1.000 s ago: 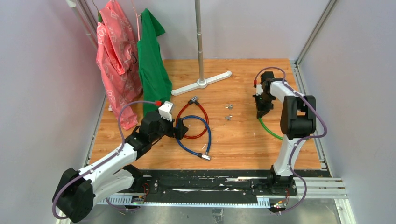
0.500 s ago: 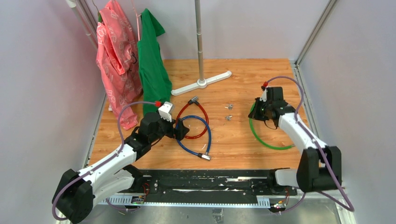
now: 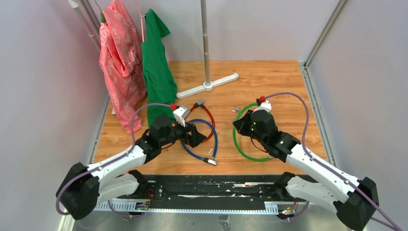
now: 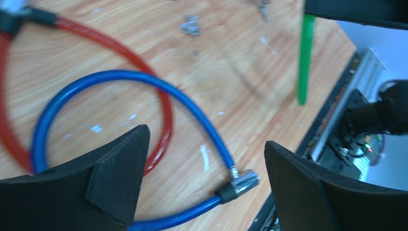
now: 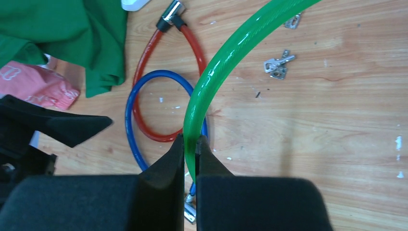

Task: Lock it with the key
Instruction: Pick up the lock from the center of the board.

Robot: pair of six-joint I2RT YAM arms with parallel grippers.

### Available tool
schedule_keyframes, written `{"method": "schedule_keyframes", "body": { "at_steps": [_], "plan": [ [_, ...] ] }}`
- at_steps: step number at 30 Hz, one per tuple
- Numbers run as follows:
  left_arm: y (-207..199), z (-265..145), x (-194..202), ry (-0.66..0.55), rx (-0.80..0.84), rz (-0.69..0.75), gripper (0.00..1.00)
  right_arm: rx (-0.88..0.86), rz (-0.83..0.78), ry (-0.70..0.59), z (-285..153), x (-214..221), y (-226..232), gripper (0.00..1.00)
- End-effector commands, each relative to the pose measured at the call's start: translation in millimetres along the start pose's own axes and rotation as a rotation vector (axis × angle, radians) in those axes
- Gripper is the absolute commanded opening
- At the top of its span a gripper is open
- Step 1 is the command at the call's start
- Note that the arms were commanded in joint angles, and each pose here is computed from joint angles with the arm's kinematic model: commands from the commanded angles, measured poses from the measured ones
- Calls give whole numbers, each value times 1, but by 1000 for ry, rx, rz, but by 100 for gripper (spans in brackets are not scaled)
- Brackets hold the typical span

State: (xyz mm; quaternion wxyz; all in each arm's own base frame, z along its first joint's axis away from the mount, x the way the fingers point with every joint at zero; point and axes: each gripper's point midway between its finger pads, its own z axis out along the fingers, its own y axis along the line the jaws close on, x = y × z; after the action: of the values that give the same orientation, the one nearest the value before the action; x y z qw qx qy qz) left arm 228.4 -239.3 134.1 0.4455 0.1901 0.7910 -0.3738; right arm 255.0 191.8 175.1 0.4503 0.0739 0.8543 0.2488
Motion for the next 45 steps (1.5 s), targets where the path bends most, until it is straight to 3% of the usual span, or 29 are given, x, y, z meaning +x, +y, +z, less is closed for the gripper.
{"method": "schedule_keyframes", "body": {
  "at_steps": [1,8,14,25,28,30,31,34,36,41,44,45],
  "plan": [
    [-57,20,-32,-102,171,51,93,0,76,-115,-7,-14,14,0],
    [-89,60,-42,-112,235,43,99,-152,-24,-104,-19,-16,57,0],
    [-106,89,-30,-58,240,21,96,-222,-36,-125,-27,-15,61,0],
    [-118,114,-29,-36,246,-2,31,-235,-68,-134,-34,-10,52,0],
    [-118,111,-29,-30,244,12,5,-242,-96,-121,-33,-7,53,0],
    [-113,107,-26,-17,221,40,0,-257,-139,-130,-37,-11,55,0],
    [-109,105,-23,-9,210,61,0,-257,-180,-127,-41,-12,54,5],
    [-100,97,-16,-1,191,114,0,-230,-357,-98,-59,-24,44,41],
    [-97,92,-13,2,194,134,0,-227,-440,-30,-72,-23,34,57],
    [-90,81,-2,11,216,211,0,-290,-509,56,-94,-38,18,68],
    [-90,73,5,18,255,288,0,-244,-573,57,-81,-54,-4,69],
    [-90,70,4,11,263,305,0,-247,-663,83,-70,-55,-13,69]
  ]
}}
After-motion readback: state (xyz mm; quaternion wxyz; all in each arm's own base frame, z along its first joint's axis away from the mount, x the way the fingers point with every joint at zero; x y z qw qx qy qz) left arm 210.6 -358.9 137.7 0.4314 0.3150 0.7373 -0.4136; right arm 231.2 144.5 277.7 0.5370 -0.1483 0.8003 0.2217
